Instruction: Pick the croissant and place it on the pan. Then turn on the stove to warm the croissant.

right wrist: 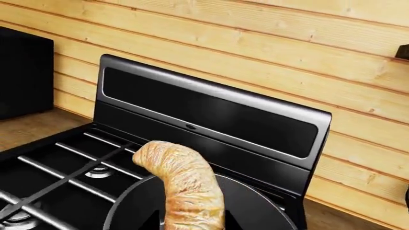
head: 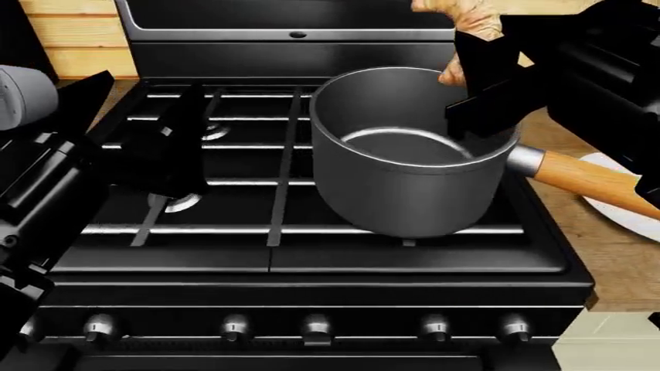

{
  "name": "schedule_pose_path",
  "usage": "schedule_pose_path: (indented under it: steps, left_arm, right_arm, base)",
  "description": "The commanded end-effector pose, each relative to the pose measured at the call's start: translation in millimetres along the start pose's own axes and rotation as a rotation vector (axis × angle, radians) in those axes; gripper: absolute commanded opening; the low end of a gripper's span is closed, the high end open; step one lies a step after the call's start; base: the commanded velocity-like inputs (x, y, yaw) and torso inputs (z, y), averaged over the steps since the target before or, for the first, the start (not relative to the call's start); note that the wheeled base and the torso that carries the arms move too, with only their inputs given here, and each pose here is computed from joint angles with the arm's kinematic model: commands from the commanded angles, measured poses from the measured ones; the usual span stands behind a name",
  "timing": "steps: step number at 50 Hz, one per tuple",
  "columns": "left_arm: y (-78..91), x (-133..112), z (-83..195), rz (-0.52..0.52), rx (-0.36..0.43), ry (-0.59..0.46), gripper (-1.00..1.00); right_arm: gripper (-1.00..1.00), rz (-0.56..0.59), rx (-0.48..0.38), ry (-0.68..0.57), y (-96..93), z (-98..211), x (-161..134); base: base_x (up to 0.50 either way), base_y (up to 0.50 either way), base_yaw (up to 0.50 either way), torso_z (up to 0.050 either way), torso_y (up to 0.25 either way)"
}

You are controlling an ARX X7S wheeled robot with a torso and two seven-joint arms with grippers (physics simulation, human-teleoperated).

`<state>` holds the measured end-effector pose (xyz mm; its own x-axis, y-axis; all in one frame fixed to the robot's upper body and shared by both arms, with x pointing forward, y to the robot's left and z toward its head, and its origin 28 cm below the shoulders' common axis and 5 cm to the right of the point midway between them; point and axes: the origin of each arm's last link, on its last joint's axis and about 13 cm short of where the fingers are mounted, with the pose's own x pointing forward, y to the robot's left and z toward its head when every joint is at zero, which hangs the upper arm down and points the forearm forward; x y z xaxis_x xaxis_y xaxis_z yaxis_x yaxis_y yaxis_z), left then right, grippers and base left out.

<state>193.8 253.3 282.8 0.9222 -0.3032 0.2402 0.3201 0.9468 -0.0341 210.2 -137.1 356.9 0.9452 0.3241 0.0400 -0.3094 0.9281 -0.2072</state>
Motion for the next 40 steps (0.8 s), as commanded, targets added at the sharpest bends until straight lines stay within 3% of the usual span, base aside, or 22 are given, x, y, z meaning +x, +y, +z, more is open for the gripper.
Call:
schedule_pose_path:
  steps: [1,23,40]
  left_arm:
    - [-0.5,0.2,-1.6,-0.003,0.0,0.002,1.0]
    - [1.8,-1.6,-2.5,0.004,-0.007,0.002,1.0]
    - [4.6,-0.6,-3.0,0.008,-0.009,0.006,1.0]
  right_arm:
    - [-1.0,-0.006,0.01,-0.001,-1.2,-2.1,0.1]
    - [-1.0,0.063,-0.034,0.13,-13.3,12.7,32.6]
    - [-1.0,0.107,-0.071,0.3,-39.2,35.1,74.0]
  base:
    - [0.0,0.04,0.0,0.0,0.0]
    - [0.0,0.0,0.0,0.0,0.0]
    - [0.0,0.0,0.0,0.0,0.0]
